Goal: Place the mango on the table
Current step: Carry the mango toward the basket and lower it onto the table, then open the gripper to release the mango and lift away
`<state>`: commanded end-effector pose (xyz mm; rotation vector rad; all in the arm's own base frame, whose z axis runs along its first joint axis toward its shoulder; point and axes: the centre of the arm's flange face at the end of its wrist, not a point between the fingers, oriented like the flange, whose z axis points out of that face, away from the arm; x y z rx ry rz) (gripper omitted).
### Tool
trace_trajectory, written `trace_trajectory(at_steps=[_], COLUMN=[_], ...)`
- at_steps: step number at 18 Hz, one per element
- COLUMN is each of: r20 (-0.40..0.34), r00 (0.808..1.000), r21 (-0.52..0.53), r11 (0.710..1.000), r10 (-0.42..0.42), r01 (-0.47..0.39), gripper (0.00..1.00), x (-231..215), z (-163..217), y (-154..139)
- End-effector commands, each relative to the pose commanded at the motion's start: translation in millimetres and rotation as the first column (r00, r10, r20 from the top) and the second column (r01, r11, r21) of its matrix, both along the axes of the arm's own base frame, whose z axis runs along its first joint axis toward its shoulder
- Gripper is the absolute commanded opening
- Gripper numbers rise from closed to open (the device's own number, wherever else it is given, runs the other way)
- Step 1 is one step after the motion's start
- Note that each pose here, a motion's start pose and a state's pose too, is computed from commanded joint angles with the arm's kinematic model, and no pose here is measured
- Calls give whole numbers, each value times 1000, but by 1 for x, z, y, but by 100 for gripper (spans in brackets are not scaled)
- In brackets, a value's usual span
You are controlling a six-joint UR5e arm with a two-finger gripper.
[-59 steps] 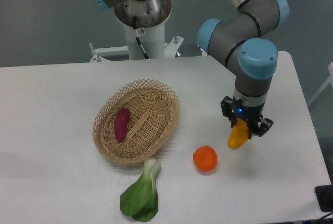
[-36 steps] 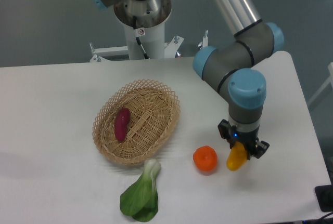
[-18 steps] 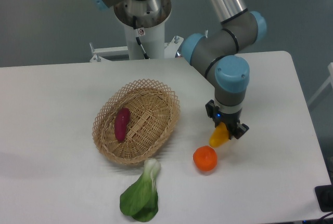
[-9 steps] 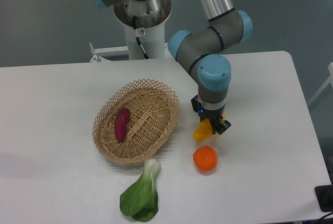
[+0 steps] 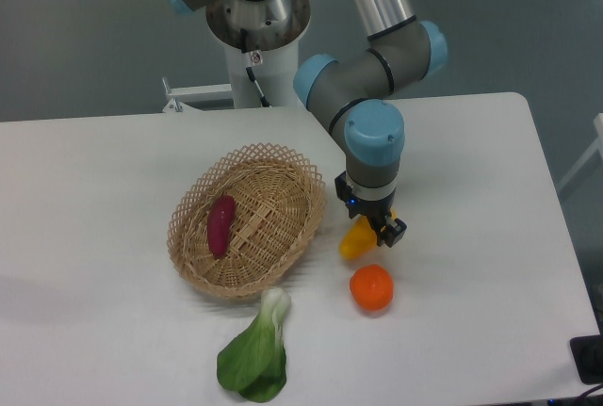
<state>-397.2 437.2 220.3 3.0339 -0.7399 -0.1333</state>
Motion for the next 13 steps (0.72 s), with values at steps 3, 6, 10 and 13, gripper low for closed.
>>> trace_trajectory(at_steps=[3,6,10,13], r20=[-7,-31,-75,-75], r00=[1000,1000,997,997], r21=[9,28,52,54], r11=[1000,1000,999,999], r10=[1,3,-3,2], r01=[-1,-2,7,2], gripper=[100,100,100,100], x=[-1,-10,-28,-42], z=[5,22,47,66], y=[0,6,14,20])
